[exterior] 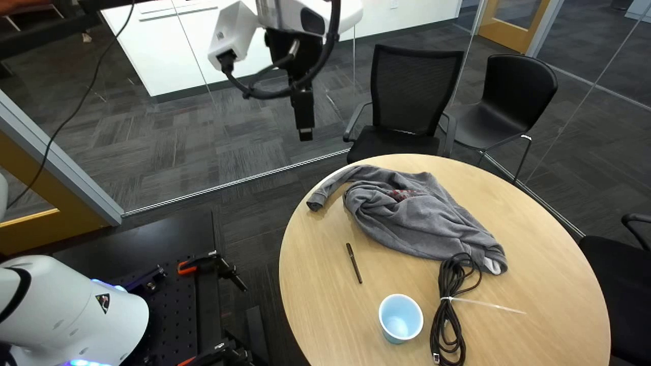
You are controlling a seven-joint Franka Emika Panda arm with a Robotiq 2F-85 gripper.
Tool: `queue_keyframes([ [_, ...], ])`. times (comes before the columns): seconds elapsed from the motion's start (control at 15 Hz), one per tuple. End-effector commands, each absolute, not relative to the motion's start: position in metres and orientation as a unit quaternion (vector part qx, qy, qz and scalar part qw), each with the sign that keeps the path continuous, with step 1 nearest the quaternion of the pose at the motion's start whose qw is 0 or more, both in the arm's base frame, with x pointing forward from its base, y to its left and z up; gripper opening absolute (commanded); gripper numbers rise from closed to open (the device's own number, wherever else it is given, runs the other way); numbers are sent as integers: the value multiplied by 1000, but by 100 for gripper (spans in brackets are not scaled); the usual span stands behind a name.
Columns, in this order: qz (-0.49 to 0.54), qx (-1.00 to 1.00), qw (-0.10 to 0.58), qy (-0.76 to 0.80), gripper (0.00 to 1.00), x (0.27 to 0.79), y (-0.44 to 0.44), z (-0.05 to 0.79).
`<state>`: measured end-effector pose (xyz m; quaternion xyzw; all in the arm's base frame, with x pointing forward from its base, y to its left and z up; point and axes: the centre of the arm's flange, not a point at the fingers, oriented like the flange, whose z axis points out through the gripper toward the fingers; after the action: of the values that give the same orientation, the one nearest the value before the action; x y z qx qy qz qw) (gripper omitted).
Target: Move the cup
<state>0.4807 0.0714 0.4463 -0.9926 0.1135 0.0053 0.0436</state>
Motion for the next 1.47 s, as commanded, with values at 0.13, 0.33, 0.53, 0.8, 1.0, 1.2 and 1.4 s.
queue_keyframes([
  [0.13, -21, -986, 21, 165, 100, 506, 37, 391],
  [0.33, -28, -982, 11, 185, 100, 513, 20, 355],
  [0.53, -31, -981, 3, 193, 100, 515, 4, 321],
  [0.8, -18, -984, -8, 176, 100, 518, -20, 280],
  [1.0, 0, -983, -9, 185, 100, 522, -45, 256],
  [1.2, 18, -982, -9, 190, 100, 527, -71, 244],
  [1.4, 29, -982, -9, 187, 100, 540, -90, 234],
])
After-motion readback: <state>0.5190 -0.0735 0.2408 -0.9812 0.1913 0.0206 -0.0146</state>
